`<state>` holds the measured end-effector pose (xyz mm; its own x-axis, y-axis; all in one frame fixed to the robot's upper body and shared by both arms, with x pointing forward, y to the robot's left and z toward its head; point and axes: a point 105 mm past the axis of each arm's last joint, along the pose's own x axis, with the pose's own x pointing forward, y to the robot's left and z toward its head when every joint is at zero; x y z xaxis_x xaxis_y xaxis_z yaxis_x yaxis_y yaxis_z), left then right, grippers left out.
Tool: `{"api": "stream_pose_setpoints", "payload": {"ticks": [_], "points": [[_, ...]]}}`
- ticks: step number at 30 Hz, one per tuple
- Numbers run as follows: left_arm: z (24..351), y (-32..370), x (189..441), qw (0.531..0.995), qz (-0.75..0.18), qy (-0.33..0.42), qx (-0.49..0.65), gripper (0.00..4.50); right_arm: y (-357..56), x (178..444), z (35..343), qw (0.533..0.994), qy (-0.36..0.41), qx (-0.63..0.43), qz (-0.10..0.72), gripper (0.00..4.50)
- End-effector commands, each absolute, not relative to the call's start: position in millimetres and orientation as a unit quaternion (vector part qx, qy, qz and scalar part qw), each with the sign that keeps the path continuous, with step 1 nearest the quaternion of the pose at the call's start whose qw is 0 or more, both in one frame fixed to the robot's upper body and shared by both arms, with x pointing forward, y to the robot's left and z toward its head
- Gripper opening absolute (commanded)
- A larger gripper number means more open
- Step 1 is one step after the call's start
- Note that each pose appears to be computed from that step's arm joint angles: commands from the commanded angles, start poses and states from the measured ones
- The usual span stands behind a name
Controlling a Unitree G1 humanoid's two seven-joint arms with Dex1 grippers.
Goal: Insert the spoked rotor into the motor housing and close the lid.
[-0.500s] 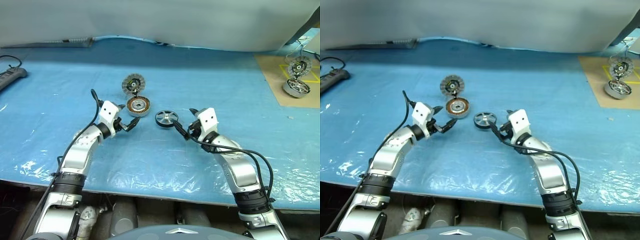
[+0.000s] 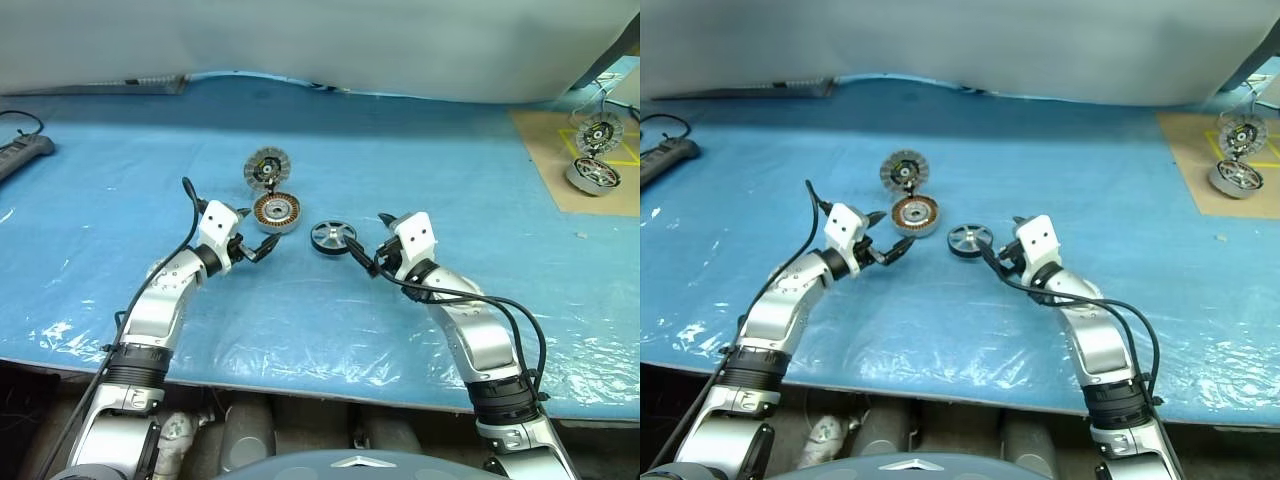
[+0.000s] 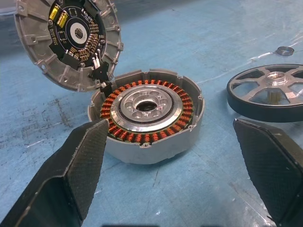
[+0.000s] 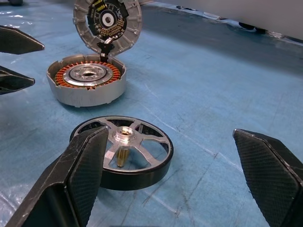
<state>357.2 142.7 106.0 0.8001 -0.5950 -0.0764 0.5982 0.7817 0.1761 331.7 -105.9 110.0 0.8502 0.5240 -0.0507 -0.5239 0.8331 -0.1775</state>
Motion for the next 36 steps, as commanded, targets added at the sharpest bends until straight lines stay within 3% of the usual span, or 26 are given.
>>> {"api": "stream_pose_setpoints", "payload": {"ticks": [1,28,36], "points": [[120,140,357,0.942,-0.318,-0.014,0.103,4.5,-106,331,121,0.956,-0.024,-0.101,0.273,4.48],[118,138,353,0.943,-0.317,-0.011,0.104,4.5,-107,336,131,0.953,-0.024,-0.101,0.286,4.48],[111,142,351,0.946,-0.307,-0.013,0.101,4.5,-97,348,163,0.933,-0.016,-0.116,0.34,4.48]]}}
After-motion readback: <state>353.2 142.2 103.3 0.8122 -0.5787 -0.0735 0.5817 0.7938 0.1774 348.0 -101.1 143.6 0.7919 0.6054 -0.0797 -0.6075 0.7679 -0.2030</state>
